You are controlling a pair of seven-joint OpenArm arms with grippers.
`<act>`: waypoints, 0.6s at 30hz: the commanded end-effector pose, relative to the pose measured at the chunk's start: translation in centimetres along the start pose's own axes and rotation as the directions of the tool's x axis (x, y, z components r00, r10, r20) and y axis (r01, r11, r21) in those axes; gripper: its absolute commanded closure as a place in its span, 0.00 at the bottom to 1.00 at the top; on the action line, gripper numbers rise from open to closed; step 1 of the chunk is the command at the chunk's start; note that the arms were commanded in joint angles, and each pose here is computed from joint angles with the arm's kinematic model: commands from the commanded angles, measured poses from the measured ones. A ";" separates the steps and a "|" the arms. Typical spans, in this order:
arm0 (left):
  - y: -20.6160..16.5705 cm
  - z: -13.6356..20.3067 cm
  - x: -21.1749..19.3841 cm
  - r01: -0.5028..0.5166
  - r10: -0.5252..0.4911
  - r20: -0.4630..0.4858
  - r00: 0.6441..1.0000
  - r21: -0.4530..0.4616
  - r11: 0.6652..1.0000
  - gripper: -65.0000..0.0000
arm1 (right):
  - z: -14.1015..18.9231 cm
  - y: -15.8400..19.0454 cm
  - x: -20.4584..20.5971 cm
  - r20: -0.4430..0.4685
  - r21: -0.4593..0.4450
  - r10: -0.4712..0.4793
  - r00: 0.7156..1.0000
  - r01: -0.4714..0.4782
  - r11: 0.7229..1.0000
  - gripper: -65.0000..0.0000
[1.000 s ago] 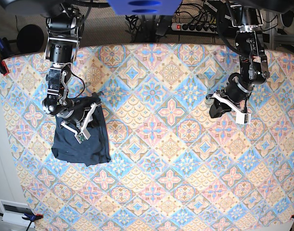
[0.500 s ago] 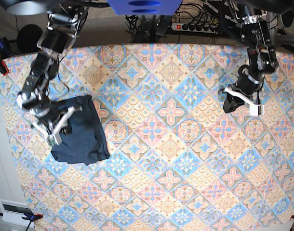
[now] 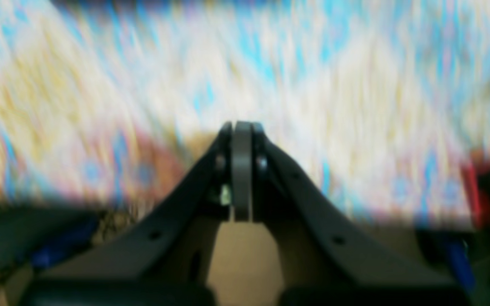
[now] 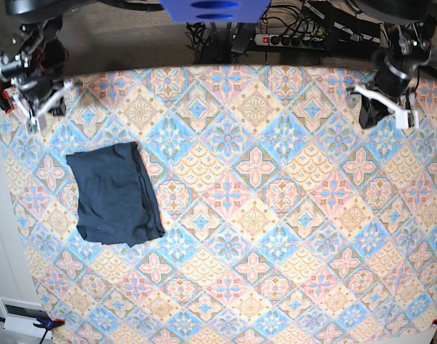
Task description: Layout the t-shirt on the table in an organized manner, then fold the t-shirt properly
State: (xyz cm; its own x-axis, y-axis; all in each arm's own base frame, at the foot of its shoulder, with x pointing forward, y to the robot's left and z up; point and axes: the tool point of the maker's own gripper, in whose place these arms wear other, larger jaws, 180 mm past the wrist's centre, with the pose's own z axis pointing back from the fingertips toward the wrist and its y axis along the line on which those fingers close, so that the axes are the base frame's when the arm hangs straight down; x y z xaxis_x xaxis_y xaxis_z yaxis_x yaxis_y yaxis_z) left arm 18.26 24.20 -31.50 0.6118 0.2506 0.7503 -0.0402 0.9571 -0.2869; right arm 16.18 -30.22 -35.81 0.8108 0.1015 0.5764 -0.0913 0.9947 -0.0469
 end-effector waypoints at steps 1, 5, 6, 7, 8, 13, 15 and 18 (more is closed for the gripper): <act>0.0 0.9 0.6 0.000 0.000 0.022 1.000 -0.006 1.000 1.00 | 0.9 0.0 1.1 0.057 0.005 0.016 0.998 -0.016 1.000 1.00; 1.9 3.9 -1.1 -0.084 0.084 -0.016 0.996 0.035 0.996 1.00 | 2.8 -0.6 -3.3 -0.043 -0.010 -0.015 0.999 0.014 1.000 1.00; 2.3 4.6 -1.6 -0.098 0.099 -0.027 0.995 0.049 0.994 1.00 | 3.2 -0.8 -4.1 -0.066 -0.016 -0.016 0.998 0.015 1.000 1.00; 2.7 5.3 -2.1 -0.107 0.110 -0.040 0.993 0.066 0.992 1.00 | 3.4 -0.8 -4.8 -0.084 -0.018 -0.019 0.996 0.018 1.000 1.00; 3.1 5.9 -2.6 -0.112 0.116 -0.053 0.992 0.081 0.990 1.00 | 3.7 -0.8 -5.5 -0.103 -0.018 -0.020 0.994 0.018 1.000 1.00; 5.0 8.6 -6.3 -0.113 0.143 -0.149 0.979 0.193 0.975 1.00 | 5.1 -1.7 -9.9 -0.264 -0.069 0.013 0.964 -0.033 0.997 1.00; 5.9 9.4 -8.1 -0.081 0.133 -0.205 0.970 0.243 0.967 1.00 | 5.7 -2.2 -12.2 -0.345 -0.103 0.015 0.939 -0.054 0.993 1.00; 7.4 11.0 -13.0 -0.056 0.168 -0.321 0.932 0.332 0.942 1.00 | 5.9 -1.6 -15.7 -0.415 -0.131 -0.001 0.910 -0.058 0.990 1.00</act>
State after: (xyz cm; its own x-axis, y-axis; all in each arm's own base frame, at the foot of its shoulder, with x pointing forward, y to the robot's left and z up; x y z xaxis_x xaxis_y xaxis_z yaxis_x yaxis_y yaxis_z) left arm 1.55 29.58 -37.21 0.8161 0.3508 0.4593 -0.3368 0.9345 -0.1153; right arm 0.19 -33.26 -40.48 0.9795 0.0822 0.1840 -0.0487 0.9825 -0.1796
